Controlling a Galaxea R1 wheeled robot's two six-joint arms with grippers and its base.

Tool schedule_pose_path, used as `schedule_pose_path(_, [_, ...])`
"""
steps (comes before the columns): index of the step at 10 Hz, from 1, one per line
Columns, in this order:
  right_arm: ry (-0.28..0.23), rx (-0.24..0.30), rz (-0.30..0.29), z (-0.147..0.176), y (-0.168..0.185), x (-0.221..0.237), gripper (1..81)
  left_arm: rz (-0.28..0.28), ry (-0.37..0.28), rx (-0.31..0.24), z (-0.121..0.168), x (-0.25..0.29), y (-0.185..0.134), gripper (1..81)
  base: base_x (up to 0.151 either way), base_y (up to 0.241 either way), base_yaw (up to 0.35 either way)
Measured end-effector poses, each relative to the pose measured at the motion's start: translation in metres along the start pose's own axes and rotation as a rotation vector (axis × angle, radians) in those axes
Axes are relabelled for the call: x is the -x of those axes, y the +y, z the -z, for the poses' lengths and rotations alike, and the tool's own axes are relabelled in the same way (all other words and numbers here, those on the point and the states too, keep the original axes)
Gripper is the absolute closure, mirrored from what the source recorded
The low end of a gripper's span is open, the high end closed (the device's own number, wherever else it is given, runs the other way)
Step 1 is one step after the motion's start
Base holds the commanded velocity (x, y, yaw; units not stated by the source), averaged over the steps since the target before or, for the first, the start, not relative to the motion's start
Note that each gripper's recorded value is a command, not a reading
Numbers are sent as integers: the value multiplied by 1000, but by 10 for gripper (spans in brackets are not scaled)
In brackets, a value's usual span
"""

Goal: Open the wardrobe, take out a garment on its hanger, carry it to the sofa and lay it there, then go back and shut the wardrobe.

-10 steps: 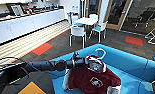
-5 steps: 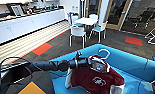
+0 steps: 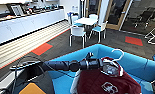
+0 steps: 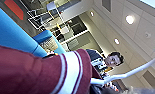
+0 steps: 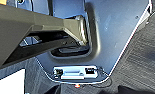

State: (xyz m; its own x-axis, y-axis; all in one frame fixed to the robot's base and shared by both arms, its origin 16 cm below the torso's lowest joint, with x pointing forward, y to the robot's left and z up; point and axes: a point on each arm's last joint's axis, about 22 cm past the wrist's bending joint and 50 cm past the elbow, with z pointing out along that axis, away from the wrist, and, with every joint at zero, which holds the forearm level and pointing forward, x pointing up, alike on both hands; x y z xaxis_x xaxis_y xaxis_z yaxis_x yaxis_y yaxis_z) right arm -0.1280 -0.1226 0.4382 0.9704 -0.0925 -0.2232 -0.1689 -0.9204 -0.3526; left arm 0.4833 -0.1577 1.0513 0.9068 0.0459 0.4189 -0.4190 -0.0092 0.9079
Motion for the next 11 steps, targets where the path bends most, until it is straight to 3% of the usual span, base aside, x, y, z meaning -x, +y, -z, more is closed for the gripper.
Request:
schedule_pose_path(3, [0,0,0,0,0,0,10,-5,22,-11,-17,-11,-10,811,0,0,0])
schedule_pose_path(8, [-1,0,-1,0,0,1,10,-15,96,-104,-31,-54,-54,811,0,0,0])
schedule_pose_path(11, [-1,0,-2,0,0,1,10,-33,141,-121,-47,-81,-58,811,0,0,0])
